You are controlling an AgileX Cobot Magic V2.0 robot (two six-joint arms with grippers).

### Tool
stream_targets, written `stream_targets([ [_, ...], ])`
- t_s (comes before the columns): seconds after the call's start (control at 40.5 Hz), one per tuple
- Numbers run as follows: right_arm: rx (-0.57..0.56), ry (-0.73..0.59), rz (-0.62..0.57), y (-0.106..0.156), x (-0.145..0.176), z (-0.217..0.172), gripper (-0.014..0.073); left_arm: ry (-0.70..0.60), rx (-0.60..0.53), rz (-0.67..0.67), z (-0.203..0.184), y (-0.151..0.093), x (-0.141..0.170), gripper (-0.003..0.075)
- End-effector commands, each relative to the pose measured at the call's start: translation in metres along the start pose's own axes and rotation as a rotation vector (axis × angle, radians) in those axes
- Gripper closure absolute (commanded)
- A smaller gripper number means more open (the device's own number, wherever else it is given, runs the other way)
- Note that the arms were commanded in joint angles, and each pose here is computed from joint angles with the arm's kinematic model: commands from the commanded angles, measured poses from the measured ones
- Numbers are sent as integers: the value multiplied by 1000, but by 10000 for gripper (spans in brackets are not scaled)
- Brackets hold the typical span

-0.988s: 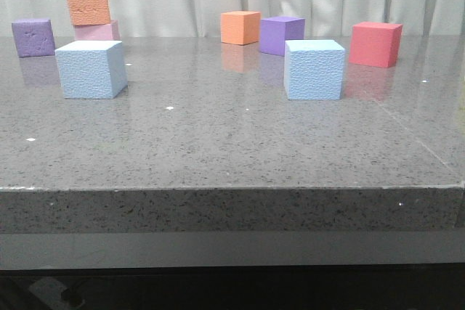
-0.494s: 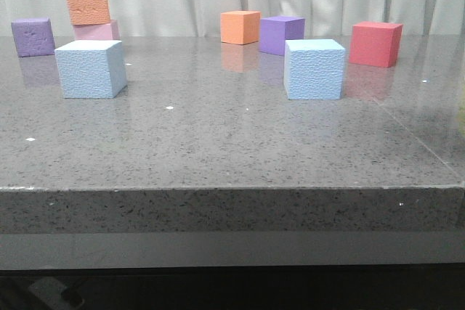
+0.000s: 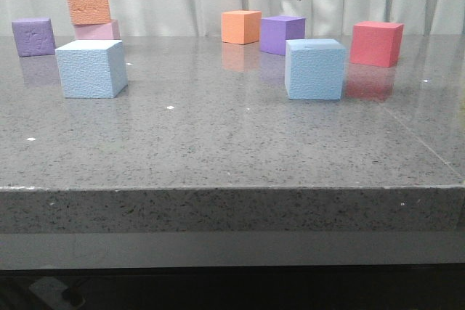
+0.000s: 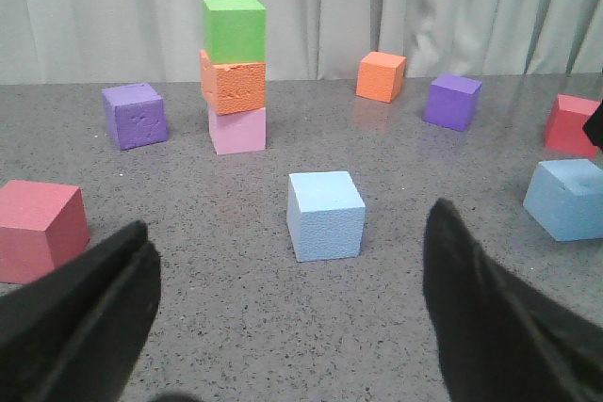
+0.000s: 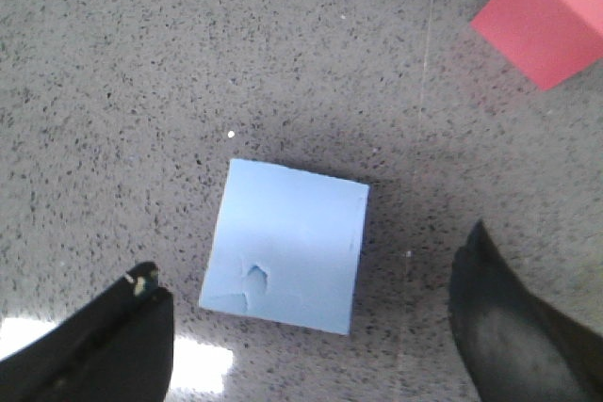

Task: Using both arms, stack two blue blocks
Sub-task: 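Lower the right gripper over the light-blue cube nearer the red cube and grasp it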

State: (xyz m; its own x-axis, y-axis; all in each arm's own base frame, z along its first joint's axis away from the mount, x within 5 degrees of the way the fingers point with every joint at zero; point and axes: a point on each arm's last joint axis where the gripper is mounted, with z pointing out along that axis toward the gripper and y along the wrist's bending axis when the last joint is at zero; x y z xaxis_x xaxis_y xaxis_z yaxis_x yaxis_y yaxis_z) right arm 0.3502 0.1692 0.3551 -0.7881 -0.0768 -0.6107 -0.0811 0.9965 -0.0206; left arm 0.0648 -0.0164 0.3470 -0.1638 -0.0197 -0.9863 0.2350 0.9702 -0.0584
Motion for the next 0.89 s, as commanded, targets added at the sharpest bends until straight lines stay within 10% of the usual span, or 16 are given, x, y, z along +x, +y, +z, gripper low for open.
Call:
stream_targets([
  [0.0,-32,-98,75,-6,-15,-15,-8,-94,16,-15,-2,-2,-16,154],
  [0.864,-84,30,160,1,-9,65,-8,-94,16,-15,-2,-2,-16,154],
])
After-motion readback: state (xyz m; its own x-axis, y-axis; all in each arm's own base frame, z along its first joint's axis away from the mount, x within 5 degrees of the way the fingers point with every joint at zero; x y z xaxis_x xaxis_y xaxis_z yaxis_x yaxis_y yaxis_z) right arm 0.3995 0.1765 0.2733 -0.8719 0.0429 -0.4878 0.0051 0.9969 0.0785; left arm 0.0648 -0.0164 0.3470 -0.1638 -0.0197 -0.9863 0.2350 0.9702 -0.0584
